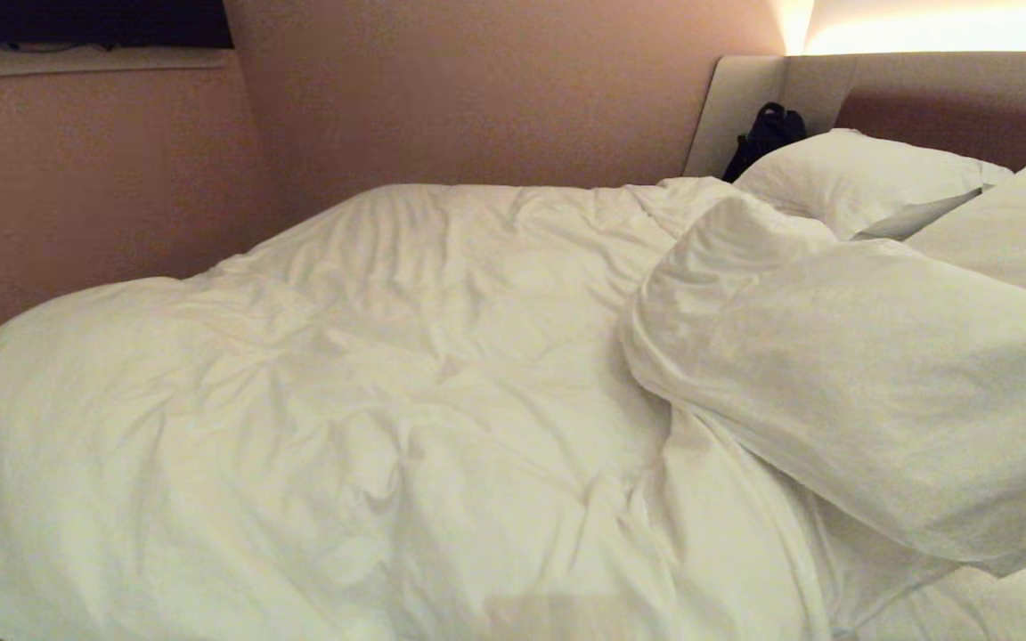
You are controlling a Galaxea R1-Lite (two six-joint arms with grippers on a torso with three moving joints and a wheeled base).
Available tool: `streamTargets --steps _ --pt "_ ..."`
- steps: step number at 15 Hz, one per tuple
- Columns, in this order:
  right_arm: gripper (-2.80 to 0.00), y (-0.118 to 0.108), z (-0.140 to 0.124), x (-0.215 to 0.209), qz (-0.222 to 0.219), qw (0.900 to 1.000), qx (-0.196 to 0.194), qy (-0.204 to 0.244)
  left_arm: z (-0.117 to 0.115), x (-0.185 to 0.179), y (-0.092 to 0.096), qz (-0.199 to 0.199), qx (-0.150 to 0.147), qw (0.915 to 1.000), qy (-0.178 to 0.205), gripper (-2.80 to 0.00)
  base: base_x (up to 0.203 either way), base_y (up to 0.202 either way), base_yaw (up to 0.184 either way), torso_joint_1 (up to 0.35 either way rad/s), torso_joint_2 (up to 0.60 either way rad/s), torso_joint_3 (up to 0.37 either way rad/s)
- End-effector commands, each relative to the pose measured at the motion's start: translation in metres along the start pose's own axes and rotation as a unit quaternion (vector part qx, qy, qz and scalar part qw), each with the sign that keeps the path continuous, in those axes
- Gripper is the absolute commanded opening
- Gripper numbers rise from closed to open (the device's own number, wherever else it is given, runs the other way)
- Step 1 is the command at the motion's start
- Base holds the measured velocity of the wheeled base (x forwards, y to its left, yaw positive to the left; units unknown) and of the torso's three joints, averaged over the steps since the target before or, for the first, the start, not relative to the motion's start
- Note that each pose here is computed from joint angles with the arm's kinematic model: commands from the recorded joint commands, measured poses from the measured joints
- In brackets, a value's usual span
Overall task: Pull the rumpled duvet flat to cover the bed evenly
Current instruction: Flatten the corners of the folded blanket
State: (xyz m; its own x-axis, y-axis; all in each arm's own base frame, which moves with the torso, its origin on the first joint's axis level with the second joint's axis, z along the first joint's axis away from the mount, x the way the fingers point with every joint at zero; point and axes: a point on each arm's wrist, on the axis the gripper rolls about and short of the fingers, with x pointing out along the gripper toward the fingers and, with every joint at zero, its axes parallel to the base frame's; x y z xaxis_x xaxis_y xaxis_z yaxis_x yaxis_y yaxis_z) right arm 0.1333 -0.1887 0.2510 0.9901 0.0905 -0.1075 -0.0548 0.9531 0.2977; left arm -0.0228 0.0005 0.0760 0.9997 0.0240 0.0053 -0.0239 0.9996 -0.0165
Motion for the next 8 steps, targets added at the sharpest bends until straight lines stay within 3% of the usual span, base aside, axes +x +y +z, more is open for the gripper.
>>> streamTargets --steps 1,8 --pt "-2.80 0.028 0.007 -0.024 -0.020 1.000 0.024 -0.006 0.000 0.000 0.000 0.000 0.000 1.0000 0.000 -2.80 0.000 0.000 0.000 0.000 0.00 0.000" --pt "-2.80 0.090 0.019 -0.072 -0.091 0.994 0.005 -0.066 0.000 0.000 0.000 0.000 0.000 1.0000 0.000 -2.80 0.000 0.000 0.000 0.000 0.00 0.000"
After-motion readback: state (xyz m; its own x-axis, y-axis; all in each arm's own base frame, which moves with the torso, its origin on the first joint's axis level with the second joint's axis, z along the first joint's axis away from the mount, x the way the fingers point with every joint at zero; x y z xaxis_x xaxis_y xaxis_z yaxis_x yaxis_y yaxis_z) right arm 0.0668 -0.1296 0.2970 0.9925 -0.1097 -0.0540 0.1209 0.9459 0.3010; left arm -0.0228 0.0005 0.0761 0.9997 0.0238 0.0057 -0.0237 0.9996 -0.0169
